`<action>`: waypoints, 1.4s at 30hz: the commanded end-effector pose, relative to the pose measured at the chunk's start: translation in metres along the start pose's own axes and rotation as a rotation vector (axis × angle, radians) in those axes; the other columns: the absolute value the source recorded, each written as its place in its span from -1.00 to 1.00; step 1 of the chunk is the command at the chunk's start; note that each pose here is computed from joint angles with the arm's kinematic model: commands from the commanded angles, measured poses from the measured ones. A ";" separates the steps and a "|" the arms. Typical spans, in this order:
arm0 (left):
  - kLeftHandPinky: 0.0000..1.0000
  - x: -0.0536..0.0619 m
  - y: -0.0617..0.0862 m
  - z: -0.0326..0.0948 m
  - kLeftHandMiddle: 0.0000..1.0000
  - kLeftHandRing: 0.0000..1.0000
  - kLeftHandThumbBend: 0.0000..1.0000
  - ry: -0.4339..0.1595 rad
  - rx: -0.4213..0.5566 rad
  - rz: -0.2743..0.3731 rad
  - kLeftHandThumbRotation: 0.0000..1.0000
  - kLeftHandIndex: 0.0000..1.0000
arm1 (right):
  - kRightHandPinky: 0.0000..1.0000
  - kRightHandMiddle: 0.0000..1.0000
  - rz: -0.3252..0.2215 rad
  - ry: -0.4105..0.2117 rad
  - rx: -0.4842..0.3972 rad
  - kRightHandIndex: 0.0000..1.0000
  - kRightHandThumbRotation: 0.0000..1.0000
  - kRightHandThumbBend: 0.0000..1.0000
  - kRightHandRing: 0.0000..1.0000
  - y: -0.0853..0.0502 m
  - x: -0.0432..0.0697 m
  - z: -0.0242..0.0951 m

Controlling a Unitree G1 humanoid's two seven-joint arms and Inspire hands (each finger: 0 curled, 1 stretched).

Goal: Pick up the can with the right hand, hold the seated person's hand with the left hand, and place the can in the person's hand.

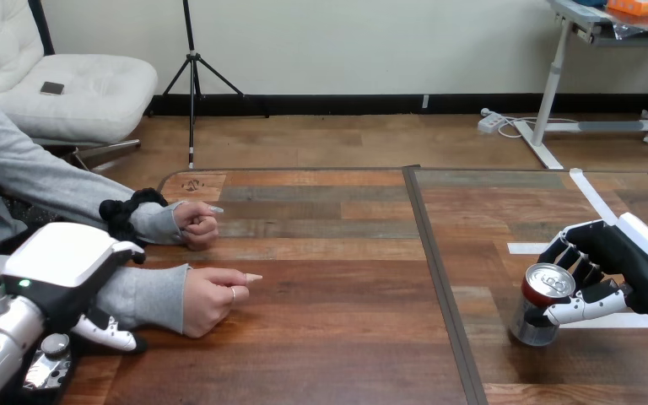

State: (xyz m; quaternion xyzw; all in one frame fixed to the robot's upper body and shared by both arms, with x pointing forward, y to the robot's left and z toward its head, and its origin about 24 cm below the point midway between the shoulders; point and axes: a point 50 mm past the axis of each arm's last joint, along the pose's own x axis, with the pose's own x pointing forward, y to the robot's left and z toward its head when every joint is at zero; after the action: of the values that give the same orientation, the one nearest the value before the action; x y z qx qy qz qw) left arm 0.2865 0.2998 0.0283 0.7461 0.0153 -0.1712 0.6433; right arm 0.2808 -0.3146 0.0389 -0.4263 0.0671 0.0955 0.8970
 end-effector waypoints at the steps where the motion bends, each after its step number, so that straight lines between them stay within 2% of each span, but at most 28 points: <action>1: 0.48 0.017 0.024 0.003 0.62 0.57 1.00 -0.029 0.053 0.042 -0.02 0.58 | -0.32 -0.18 -0.081 -0.101 -0.031 -0.14 -1.00 0.54 -0.26 -0.027 0.012 0.025; 10: 0.50 0.022 0.024 0.004 0.65 0.60 1.00 -0.027 0.090 -0.001 0.03 0.61 | -0.33 -0.18 -0.079 -0.099 -0.037 -0.13 -1.00 0.53 -0.27 -0.028 0.012 0.025; 22: 0.51 0.026 0.023 0.005 0.65 0.60 1.00 -0.026 0.098 -0.022 0.03 0.62 | -0.34 -0.18 -0.080 -0.112 -0.025 -0.13 -1.00 0.53 -0.27 -0.028 0.012 0.026; 31: 0.52 0.029 0.025 0.006 0.64 0.59 1.00 -0.028 0.061 -0.037 -0.04 0.61 | -0.34 -0.19 -0.084 -0.109 -0.033 -0.14 -1.00 0.54 -0.27 -0.029 0.011 0.026; 42: 0.55 0.031 0.023 0.004 0.65 0.60 1.00 -0.011 0.082 -0.105 -0.06 0.62 | -0.34 -0.19 -0.076 -0.110 -0.024 -0.14 -1.00 0.52 -0.28 -0.030 0.011 0.026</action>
State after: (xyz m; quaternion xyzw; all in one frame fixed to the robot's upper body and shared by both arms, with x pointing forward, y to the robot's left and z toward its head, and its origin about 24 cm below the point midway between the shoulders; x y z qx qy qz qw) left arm 0.3091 0.2913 0.0341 0.7626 0.0409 -0.2089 0.6108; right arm 0.2809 -0.3141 0.0386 -0.4250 0.0719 0.1022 0.8965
